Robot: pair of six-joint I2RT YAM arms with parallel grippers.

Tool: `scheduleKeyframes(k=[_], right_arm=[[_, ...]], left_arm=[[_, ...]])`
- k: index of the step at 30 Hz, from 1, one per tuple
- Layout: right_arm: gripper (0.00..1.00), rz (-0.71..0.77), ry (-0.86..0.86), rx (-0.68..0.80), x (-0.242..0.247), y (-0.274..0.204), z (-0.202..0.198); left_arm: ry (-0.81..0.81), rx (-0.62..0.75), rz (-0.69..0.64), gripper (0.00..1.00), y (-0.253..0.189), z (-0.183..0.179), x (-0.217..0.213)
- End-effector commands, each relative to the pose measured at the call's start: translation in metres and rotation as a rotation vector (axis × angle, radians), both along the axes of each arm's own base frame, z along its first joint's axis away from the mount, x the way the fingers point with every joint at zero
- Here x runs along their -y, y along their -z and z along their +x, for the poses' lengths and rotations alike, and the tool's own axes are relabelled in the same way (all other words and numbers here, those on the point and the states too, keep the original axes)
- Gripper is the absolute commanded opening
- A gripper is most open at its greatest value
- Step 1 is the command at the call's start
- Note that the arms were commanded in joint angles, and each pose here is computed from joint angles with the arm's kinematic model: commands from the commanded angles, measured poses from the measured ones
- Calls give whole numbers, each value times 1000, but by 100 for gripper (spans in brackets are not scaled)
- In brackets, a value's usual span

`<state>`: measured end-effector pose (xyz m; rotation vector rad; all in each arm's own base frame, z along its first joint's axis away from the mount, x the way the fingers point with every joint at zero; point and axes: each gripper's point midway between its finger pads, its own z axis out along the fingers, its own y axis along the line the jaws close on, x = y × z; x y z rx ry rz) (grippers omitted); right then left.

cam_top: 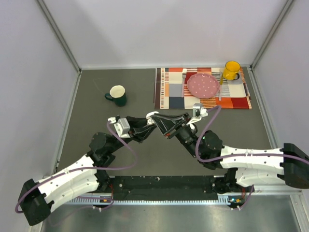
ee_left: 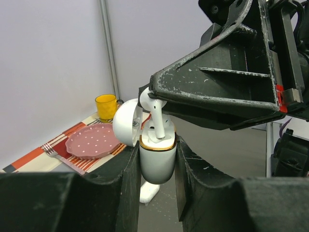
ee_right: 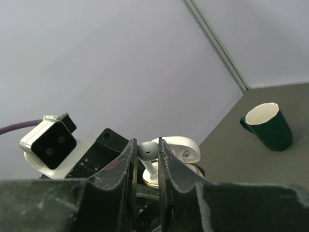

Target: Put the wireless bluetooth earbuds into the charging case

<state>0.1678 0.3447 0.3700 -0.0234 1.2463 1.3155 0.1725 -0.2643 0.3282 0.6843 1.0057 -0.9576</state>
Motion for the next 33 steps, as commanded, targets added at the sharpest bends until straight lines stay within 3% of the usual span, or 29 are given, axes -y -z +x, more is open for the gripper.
scheduleKeyframes(k=[1,12,33], right_arm=[[0,54,-17,3,-4,-20,-4],[0,30,-16,-17,-8,-9,-2],[0,-166,65,-35,-16,17,-1]], left_arm=[[-3,76,-77,0,-37,-6,-4],[-20,84,-97,0,-43,-7,-8],[-96,101,-160,0,-54,-4,-24]])
